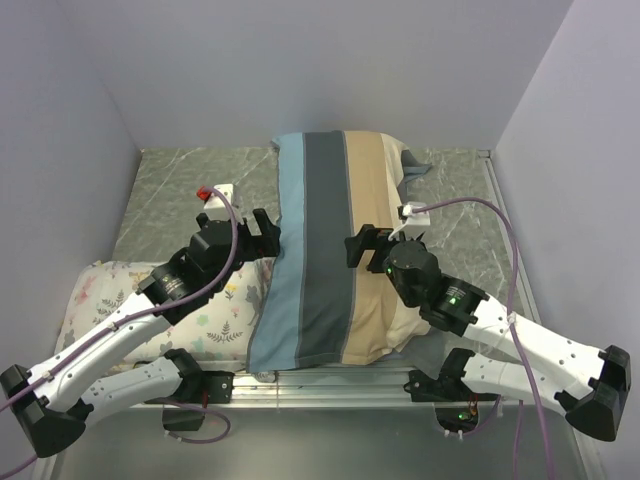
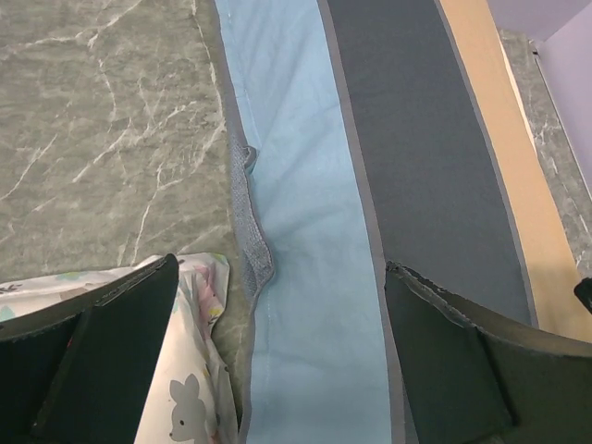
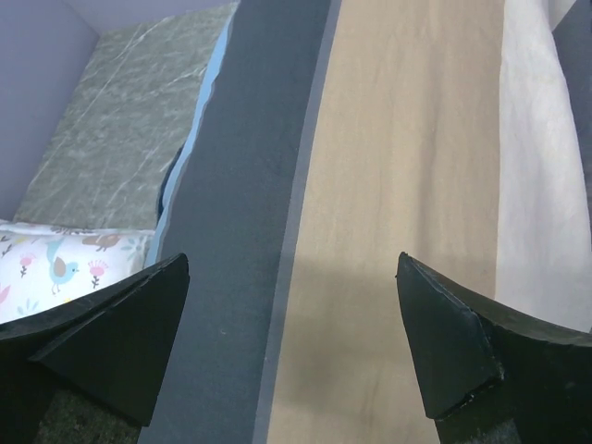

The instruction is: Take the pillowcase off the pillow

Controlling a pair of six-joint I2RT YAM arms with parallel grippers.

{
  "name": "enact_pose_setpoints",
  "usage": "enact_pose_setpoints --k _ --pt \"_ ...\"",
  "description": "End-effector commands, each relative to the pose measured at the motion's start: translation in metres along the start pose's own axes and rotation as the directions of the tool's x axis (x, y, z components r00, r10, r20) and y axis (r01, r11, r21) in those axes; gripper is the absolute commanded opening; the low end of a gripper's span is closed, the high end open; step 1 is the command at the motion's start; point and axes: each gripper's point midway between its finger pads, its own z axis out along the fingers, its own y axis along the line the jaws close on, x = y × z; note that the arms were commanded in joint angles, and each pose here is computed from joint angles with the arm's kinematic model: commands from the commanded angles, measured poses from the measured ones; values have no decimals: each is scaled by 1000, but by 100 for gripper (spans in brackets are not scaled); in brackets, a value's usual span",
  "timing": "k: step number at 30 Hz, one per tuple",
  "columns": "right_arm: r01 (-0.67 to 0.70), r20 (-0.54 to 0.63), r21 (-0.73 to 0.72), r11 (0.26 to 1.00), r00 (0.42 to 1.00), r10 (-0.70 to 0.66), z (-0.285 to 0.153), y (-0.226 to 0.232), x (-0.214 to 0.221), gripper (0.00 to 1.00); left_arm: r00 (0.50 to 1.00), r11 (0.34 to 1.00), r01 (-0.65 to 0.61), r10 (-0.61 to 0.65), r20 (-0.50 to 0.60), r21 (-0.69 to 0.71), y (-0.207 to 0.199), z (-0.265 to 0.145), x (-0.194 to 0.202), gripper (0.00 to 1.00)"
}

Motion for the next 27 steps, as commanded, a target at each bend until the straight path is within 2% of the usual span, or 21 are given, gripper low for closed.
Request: enact_pose_setpoints --k 1,8,14,20,24,27 --pt "6 35 7 1000 999 -7 -6 0 -17 100 999 999 40 -40 26 -13 -2 -1 -9 99" --pt "88 -28 94 992 996 -86 -12 -19 -9 99 997 999 37 -38 -62 -22 1 8 21 99" --pt "158 -106 71 985 983 -150 -15 -23 8 98 989 997 75 -75 -127 -4 -2 18 52 99" --pt "189 -165 -21 982 968 -190 -13 2 28 98 985 996 88 -87 -150 -1 -5 31 69 99" --pt "252 -140 -34 967 957 -254 -17 31 24 98 989 997 81 -82 -124 -15 -5 40 65 99" --pt "313 -134 -24 950 940 -313 -15 52 26 98 985 995 90 -95 -145 -36 -2 53 67 99"
